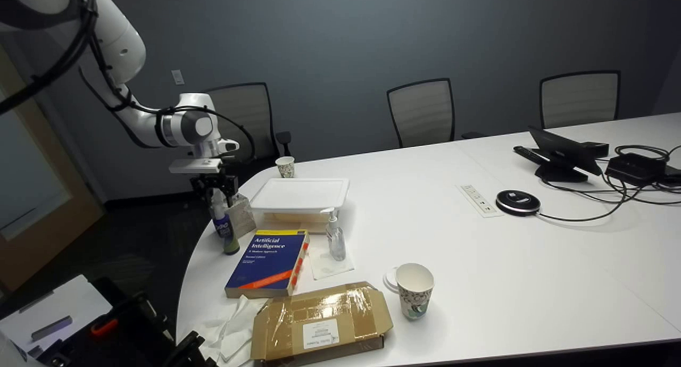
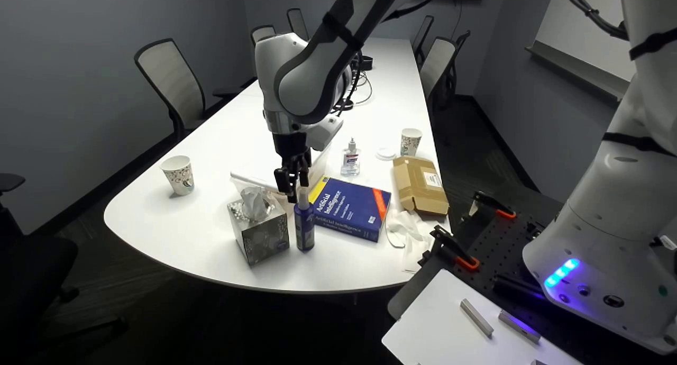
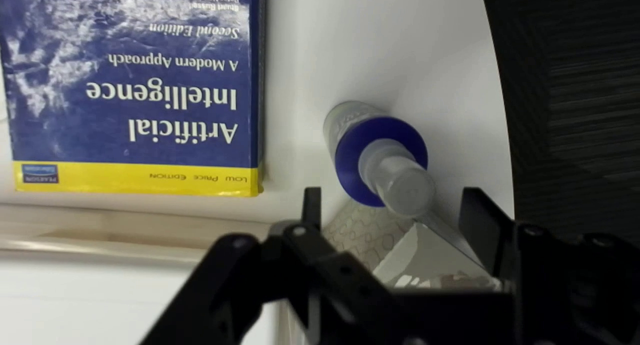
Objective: Move the blue spray bottle and place it next to the tissue box
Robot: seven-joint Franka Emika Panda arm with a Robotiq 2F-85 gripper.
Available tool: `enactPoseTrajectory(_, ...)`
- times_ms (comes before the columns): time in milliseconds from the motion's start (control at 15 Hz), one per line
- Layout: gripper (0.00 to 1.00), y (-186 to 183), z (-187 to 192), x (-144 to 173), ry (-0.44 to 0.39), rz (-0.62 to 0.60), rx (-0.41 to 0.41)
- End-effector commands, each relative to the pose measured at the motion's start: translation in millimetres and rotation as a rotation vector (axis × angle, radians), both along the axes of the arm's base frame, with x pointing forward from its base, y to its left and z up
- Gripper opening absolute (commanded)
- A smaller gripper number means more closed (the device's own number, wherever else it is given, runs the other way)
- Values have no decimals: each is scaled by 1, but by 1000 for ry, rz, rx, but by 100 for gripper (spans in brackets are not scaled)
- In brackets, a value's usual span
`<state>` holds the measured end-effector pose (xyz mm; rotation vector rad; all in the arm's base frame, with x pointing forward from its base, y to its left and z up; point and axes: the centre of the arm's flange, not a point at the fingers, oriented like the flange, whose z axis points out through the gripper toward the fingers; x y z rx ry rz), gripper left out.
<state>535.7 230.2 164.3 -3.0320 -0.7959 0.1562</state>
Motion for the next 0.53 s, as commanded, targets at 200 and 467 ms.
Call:
enactPoseTrajectory(200, 100, -30, 61, 11, -62, -121, -15)
enactPoseTrajectory(467, 100, -83, 113, 21, -123, -326, -6)
